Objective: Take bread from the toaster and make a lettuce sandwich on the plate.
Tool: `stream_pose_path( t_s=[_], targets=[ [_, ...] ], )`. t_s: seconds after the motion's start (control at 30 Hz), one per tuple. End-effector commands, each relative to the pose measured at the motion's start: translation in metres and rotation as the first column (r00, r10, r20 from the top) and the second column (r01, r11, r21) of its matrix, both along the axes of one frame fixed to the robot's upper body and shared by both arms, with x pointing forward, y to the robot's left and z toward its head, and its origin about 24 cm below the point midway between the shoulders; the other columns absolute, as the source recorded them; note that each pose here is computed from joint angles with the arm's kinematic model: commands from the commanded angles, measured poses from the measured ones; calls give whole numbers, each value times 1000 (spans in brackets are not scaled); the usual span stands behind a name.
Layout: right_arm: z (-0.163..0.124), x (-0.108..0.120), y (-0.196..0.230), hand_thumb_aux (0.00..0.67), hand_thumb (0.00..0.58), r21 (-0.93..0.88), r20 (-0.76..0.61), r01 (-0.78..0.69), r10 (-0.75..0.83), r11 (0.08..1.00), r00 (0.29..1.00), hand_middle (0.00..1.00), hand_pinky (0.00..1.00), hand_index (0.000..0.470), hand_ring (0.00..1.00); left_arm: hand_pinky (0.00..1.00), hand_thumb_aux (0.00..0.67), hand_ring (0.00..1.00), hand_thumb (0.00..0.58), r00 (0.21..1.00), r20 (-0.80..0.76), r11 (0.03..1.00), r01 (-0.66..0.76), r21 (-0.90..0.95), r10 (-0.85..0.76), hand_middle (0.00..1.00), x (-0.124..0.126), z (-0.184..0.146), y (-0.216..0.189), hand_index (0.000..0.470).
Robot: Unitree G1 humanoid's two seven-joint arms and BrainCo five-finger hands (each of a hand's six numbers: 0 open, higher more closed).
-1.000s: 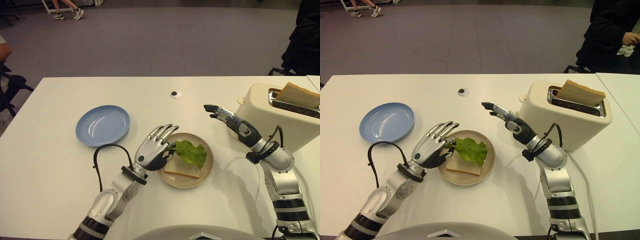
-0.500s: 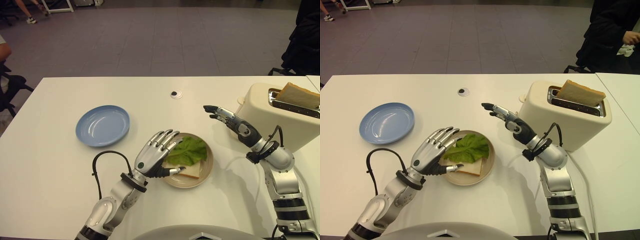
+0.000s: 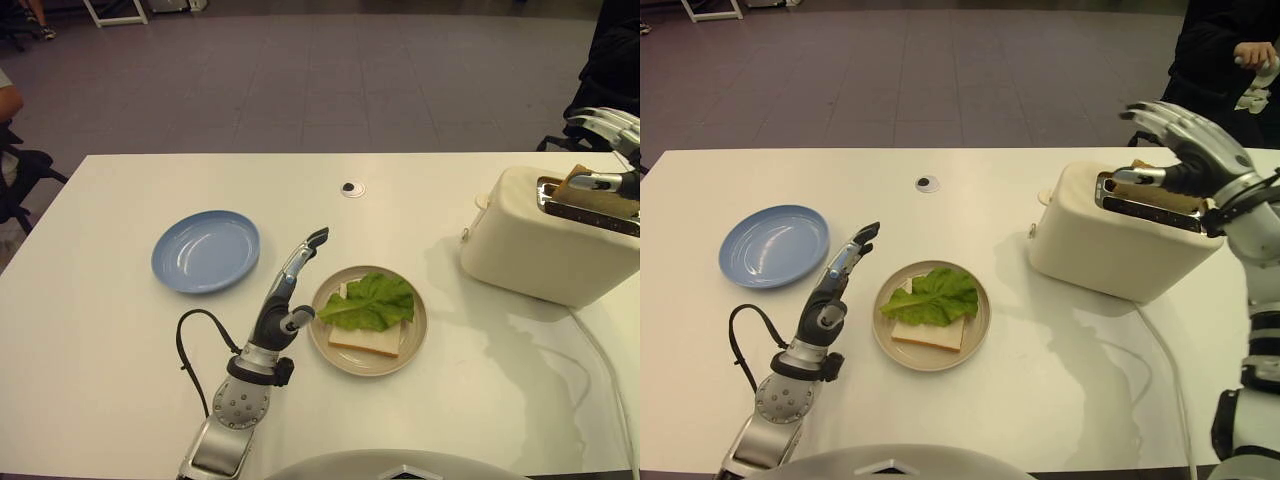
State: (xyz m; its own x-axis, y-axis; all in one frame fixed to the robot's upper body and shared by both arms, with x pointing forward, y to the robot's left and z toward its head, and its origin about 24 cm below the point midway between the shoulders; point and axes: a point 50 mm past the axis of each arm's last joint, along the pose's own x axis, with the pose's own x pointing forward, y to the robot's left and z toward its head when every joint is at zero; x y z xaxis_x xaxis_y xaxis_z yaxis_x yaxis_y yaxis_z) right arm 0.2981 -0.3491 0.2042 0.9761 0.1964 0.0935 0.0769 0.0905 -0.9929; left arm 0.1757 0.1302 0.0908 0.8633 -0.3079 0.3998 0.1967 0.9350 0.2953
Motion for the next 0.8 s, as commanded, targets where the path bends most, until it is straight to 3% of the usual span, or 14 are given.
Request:
stream_pose_path(
  t_s=[0.03,0.07,0.1,0.13,0.17,0.23,0.57,0.7,0.8],
  targets=[
    [-11,2,-25,0,0,-15,-33,103,-104,995,994,0,0,0,0,0,0,0,0,999,-33,1000,15,-23,-16,0,-2,-5,0,0],
    [-16,3,-27,0,0,-7,-50,117,-118,993,992,0,0,0,0,0,0,0,0,999,-34,999,23,-27,-24,0,-3,-5,-1,0],
    [-21,3,-28,305,408,-1,-64,124,-124,992,990,0,0,214,0,0,0,0,0,999,-34,999,30,-32,-31,0,-3,-5,-2,0],
    [-26,4,-28,447,516,2,-80,123,-123,992,989,0,0,313,0,0,0,0,0,999,-35,999,34,-39,-36,0,-4,-5,-2,0],
    [-30,6,-25,531,555,9,-93,113,-111,994,989,0,0,372,0,0,0,0,0,999,-36,998,34,-44,-35,0,-4,-5,-2,0],
    [-35,8,-21,670,580,15,-106,91,-89,996,990,0,0,470,0,0,0,0,0,999,-38,998,33,-47,-35,0,-4,-5,-2,0],
    [-17,12,-10,670,580,113,-39,-7,11,994,999,0,0,470,0,0,0,0,0,998,-51,999,27,-46,-29,0,-2,-10,0,0],
    [20,10,-15,670,580,278,56,-52,38,959,998,0,0,470,0,0,0,0,0,998,-54,999,22,-50,-24,0,-3,-11,0,0],
    [63,4,-16,670,580,469,135,-194,147,861,980,0,0,470,0,0,0,0,0,998,-56,996,10,-85,-15,0,-2,-11,4,0]
  ],
)
